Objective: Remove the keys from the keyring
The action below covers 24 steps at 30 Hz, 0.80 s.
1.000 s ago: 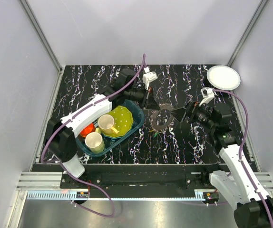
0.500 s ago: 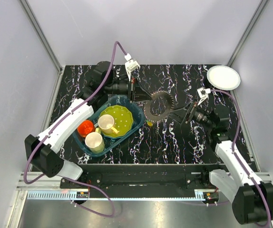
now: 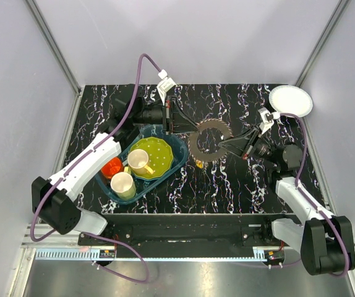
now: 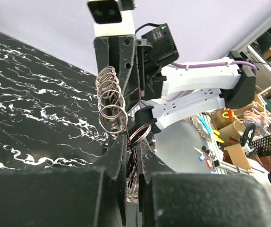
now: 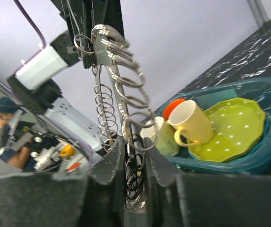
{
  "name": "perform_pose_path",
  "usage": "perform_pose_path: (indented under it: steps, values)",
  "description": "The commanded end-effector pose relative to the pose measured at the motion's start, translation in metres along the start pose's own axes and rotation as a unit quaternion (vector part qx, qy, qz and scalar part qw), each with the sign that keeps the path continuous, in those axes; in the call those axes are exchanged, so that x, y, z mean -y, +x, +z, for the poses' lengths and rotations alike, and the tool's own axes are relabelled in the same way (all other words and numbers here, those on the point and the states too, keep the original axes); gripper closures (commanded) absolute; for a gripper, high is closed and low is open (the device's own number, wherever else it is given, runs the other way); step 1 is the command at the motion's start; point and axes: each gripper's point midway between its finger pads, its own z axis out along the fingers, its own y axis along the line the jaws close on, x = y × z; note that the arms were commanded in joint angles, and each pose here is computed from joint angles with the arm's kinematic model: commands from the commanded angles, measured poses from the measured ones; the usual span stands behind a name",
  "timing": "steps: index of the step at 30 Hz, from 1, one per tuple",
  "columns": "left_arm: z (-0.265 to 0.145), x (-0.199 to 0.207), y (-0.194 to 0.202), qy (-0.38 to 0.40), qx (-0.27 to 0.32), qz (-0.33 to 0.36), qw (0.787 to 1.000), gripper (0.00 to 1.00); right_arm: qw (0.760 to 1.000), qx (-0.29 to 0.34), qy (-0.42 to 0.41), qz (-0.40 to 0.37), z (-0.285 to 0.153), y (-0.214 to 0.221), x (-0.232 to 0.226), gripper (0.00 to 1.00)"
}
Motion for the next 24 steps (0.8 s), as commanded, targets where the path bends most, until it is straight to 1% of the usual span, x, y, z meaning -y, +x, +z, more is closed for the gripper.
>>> perform_pose_path:
  steps: [1,2,4,5,6,8,9,10,11,12,16,17,20,24]
  values:
    - [-0.004,0.007,-0.015,0.021,0.021,0.024,0.999,1.00,0.997,0.009,-0.057,-0.053,-0.003,-0.008,-0.036,0.95]
    - [-0.006,0.003,-0.015,0.018,0.022,0.019,0.999,0.93,0.996,0.016,-0.060,-0.060,-0.003,-0.011,-0.041,1.00]
    - [-0.014,-0.008,-0.017,0.007,0.033,0.005,0.999,0.77,0.996,0.031,-0.059,-0.064,-0.002,-0.019,-0.046,1.00]
    - [-0.019,-0.006,-0.020,0.004,0.041,0.008,0.999,0.55,0.995,0.038,-0.060,-0.072,-0.002,-0.023,-0.052,1.00]
    - [-0.027,-0.016,-0.021,-0.011,0.060,0.005,0.998,0.47,0.995,0.042,-0.059,-0.074,0.000,-0.029,-0.056,1.00]
    - [-0.038,-0.010,-0.026,-0.016,0.080,0.022,0.996,0.35,0.992,0.065,-0.057,-0.094,0.000,-0.040,-0.064,1.00]
    - [-0.043,-0.015,-0.022,-0.025,0.085,0.021,0.996,0.27,0.991,0.073,-0.053,-0.095,0.000,-0.044,-0.065,1.00]
    - [-0.045,-0.014,-0.021,-0.028,0.087,0.026,0.996,0.25,0.989,0.095,-0.048,-0.102,0.001,-0.054,-0.067,1.00]
    - [-0.048,-0.009,-0.020,-0.029,0.089,0.034,0.995,0.23,0.987,0.105,-0.048,-0.112,0.000,-0.058,-0.072,1.00]
    - [-0.048,-0.013,-0.012,-0.033,0.085,0.029,0.995,0.21,0.985,0.114,-0.048,-0.117,0.000,-0.063,-0.075,1.00]
    - [-0.051,-0.011,-0.001,-0.038,0.098,0.027,0.994,0.21,0.981,0.145,-0.035,-0.121,0.002,-0.079,-0.074,1.00]
    - [-0.050,-0.008,0.003,-0.040,0.106,0.032,0.993,0.21,0.982,0.148,-0.032,-0.117,0.004,-0.083,-0.071,1.00]
    - [-0.042,0.001,0.008,-0.029,0.102,0.048,0.993,0.20,0.983,0.146,-0.027,-0.107,0.006,-0.083,-0.065,1.00]
    - [-0.030,0.018,0.011,-0.018,0.106,0.078,0.991,0.17,0.984,0.151,-0.018,-0.097,0.006,-0.084,-0.057,1.00]
